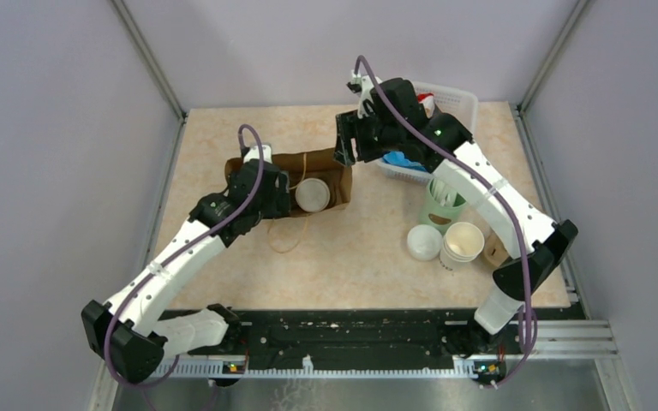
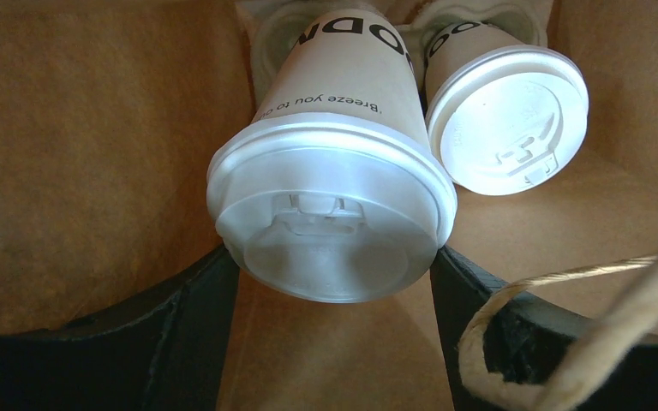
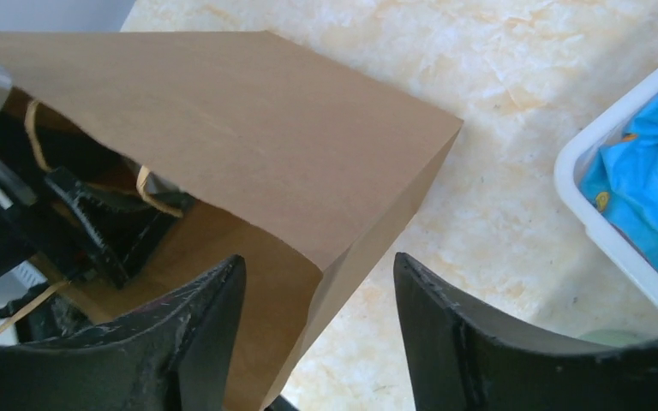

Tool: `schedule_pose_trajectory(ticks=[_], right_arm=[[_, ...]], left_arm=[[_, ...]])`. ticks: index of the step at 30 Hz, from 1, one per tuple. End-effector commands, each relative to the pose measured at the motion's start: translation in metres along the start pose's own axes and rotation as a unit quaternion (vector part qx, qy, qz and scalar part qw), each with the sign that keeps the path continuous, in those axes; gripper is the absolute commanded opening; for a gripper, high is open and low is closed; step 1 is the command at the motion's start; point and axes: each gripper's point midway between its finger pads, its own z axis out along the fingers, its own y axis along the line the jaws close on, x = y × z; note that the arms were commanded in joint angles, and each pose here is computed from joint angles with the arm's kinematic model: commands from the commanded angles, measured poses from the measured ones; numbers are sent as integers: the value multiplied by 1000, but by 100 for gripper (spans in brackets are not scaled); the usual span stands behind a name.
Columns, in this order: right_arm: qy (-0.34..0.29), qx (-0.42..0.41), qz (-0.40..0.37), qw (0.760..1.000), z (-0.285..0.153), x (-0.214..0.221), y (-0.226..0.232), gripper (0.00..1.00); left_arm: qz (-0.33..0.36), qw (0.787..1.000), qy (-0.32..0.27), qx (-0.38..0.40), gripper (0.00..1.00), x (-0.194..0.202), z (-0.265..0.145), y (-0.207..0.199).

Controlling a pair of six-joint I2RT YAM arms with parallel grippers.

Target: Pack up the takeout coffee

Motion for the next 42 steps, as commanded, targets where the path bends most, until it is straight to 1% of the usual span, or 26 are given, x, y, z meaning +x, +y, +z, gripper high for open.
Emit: schedule_pose_trajectory(ticks=[1,7,11,13,15,18,19,21,24,26,29,32,36,42], right_arm=[[2,-44,-1,999,-28,-8,20,66],[-17,-116,-16,993,-62,-16,53,79],[-27,-194,-28,980,-87,-20,87,80],[-31,-212,-39,976,-94,-17,102,79],[-37,-220,-38,974,-98,-15,112,76],[-45,-226,-13,973,-96,-15,119,62],[-52,-228,-5,972,-94,-15,122,59],[-48,-217,27,975,-76,-7,121,57],[-50,-192,87,976,-56,-15,122,51],[-55,-182,107,976,-42,-16,123,48],[-48,-136,148,978,-18,-10,110,44],[-41,-123,160,979,-2,-5,111,42],[-48,-71,174,981,8,-3,97,46],[-49,-67,190,978,28,7,102,41]], left_arm=[[-24,999,-15,15,29,-17,-18,-2],[-31,999,-19,20,29,-20,-25,-1],[-36,999,-20,29,29,-19,-29,-2],[-34,999,-18,29,28,-19,-30,-1],[-32,999,-19,23,28,-19,-30,1],[-33,999,-22,17,28,-19,-30,4],[-33,999,-24,17,28,-19,-30,4],[-37,999,-32,20,28,-22,-31,4],[-41,998,-33,24,28,-26,-36,3],[-45,998,-34,23,28,-26,-37,4],[-51,998,-36,29,28,-26,-41,3],[-49,998,-38,33,28,-27,-42,3],[-44,997,-44,34,28,-30,-44,3],[-42,997,-47,44,27,-33,-44,-1]])
